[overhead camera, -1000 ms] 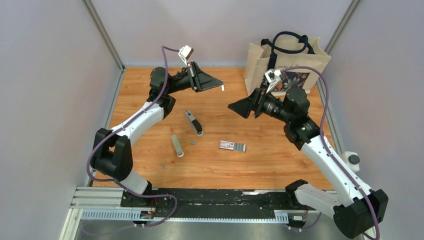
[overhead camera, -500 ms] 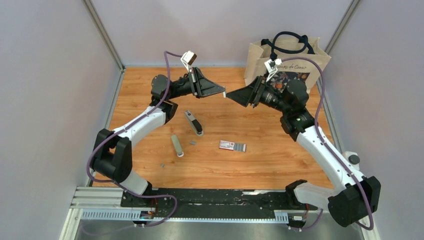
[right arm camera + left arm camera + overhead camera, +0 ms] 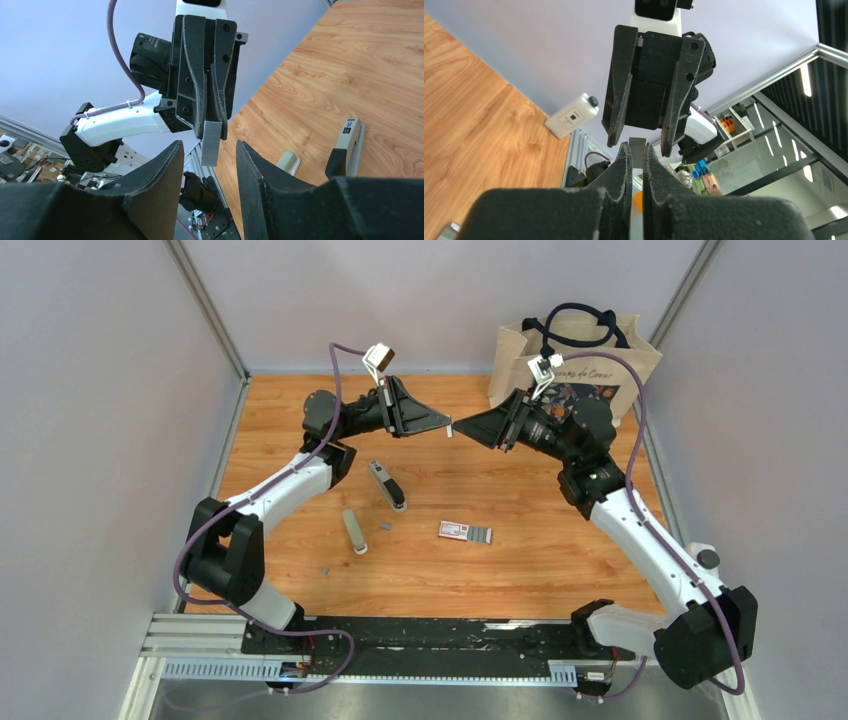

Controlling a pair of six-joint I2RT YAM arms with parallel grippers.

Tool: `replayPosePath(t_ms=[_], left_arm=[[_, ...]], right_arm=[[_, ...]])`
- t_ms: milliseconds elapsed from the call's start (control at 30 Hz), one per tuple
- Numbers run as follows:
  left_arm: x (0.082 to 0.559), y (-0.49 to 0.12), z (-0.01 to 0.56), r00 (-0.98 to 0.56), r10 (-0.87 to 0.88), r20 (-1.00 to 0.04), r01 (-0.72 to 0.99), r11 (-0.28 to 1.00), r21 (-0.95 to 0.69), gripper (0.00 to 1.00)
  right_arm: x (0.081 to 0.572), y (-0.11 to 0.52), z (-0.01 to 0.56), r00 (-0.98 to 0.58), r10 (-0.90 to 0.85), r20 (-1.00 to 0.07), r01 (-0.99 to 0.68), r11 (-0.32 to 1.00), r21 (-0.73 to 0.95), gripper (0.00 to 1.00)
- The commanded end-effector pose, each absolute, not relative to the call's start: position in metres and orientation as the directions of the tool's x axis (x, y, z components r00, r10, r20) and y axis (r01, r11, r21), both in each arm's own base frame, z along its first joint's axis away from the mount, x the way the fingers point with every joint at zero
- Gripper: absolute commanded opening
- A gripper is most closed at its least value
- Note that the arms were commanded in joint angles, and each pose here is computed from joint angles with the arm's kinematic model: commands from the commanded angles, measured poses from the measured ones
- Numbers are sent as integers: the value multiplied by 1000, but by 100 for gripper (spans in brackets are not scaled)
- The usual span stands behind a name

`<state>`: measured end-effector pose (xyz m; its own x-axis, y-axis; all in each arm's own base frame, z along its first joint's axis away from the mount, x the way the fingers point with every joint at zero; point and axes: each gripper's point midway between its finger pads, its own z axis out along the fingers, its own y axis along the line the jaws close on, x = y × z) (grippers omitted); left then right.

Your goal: Unload the staples from the stapler

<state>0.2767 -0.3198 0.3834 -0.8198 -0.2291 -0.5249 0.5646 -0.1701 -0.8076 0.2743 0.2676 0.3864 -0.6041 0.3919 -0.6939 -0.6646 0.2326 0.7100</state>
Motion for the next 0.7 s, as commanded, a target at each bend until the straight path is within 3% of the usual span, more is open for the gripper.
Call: replayPosePath(t_ms=[0, 333, 467, 667], left_arm=[[265, -318, 394, -782, -229, -579, 620, -190, -761, 0], [266, -318, 392, -781, -232, -580, 621, -183, -762, 0], [266, -319, 392, -782, -231, -579, 620, -181, -764, 0], [266, -318, 391, -778, -232, -583, 623, -174, -762, 0]], right_arm=[[273, 270, 399, -585, 402, -704, -696, 197, 691, 46], [270, 284, 386, -606, 368, -705, -692, 194, 696, 43], [270, 286, 384, -612, 363, -702, -688, 195, 700, 32], [268, 285, 383, -609, 363, -706, -688, 200, 697, 30]])
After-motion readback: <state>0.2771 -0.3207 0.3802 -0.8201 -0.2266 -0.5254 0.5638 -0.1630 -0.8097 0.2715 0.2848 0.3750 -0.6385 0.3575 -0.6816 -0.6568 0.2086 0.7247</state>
